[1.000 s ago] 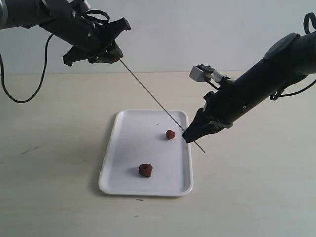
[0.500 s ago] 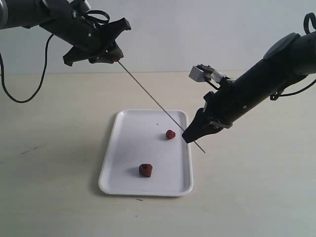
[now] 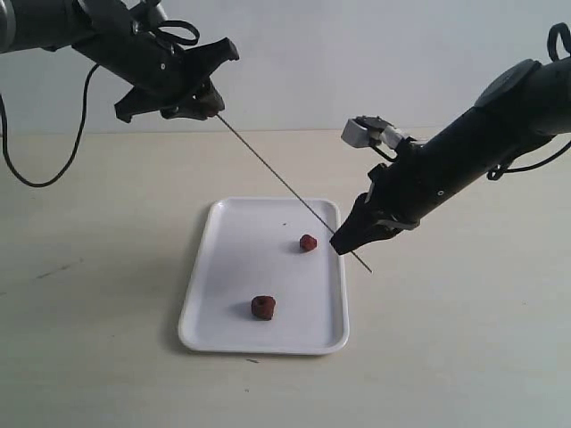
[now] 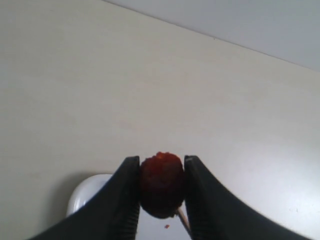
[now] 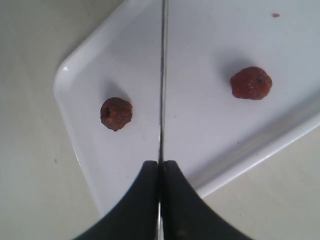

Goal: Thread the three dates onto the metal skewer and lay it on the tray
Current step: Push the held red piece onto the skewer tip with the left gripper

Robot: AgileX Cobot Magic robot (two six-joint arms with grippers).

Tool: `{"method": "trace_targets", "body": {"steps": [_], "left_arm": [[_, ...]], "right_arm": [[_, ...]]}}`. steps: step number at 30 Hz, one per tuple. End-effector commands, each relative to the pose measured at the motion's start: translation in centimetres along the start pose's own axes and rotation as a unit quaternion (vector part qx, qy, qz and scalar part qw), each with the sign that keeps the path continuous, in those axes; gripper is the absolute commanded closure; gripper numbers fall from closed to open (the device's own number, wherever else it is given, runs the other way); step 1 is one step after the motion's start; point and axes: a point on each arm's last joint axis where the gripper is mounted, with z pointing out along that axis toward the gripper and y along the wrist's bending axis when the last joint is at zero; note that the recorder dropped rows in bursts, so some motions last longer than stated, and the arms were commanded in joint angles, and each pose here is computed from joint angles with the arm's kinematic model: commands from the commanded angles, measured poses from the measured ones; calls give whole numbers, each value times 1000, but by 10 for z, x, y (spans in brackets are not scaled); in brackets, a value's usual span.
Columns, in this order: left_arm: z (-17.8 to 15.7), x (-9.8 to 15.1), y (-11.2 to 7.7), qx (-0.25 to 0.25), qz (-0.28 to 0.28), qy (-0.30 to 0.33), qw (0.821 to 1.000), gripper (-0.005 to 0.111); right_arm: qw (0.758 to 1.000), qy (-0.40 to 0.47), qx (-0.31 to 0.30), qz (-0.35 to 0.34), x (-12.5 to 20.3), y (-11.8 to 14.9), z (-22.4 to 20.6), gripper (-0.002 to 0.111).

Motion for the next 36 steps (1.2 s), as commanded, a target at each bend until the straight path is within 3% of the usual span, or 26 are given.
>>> {"method": "trace_targets", "body": {"steps": [1, 12, 28, 36], "left_arm": [[-7, -1, -6, 8, 5, -4, 1000, 76], [-6, 3, -12, 32, 3, 13, 999, 76], [3, 32, -47, 50, 65, 35, 996, 76], [4, 38, -52, 50, 79, 43, 995, 76]], "right_arm": [[1000, -9, 6, -3, -3, -1, 0, 108], [999, -35, -5, 2, -8, 1, 0, 108], [998, -58, -4, 8, -12, 1, -1, 108], [998, -63, 9, 11, -13, -1, -1, 108]]}}
